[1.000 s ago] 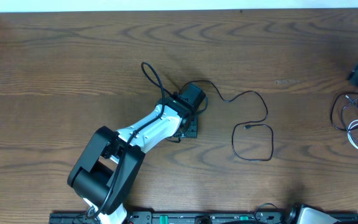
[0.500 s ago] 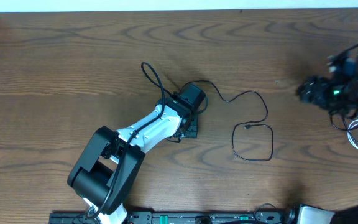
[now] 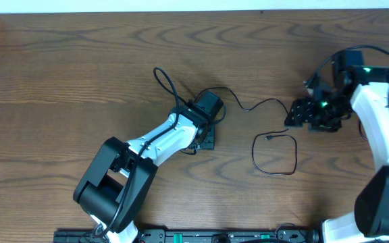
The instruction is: Untangle cables
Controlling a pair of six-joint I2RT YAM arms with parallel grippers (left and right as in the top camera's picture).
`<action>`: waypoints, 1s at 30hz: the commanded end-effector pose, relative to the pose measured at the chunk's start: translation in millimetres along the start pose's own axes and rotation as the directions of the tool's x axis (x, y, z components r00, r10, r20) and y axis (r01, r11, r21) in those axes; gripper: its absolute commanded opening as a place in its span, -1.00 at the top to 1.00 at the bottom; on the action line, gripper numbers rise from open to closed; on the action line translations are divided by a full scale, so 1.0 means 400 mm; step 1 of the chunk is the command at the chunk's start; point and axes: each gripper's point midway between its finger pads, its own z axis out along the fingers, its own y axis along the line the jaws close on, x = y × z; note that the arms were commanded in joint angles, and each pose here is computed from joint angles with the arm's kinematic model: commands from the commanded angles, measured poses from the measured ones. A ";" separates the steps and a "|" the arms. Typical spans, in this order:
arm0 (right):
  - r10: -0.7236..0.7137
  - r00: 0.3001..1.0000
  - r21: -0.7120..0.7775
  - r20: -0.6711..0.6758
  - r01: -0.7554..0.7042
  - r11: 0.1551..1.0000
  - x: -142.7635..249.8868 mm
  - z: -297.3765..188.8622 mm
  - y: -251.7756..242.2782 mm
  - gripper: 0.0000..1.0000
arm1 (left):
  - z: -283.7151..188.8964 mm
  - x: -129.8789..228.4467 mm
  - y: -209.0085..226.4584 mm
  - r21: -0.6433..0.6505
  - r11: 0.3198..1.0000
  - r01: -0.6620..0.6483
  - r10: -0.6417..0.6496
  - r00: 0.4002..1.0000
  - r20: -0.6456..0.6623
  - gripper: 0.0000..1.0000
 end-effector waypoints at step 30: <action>-0.281 0.949 -0.015 -0.146 0.282 0.959 0.179 0.358 0.154 -0.10 | 0.023 0.034 0.249 -0.196 0.961 0.193 -0.219 0.968 -0.119 -0.17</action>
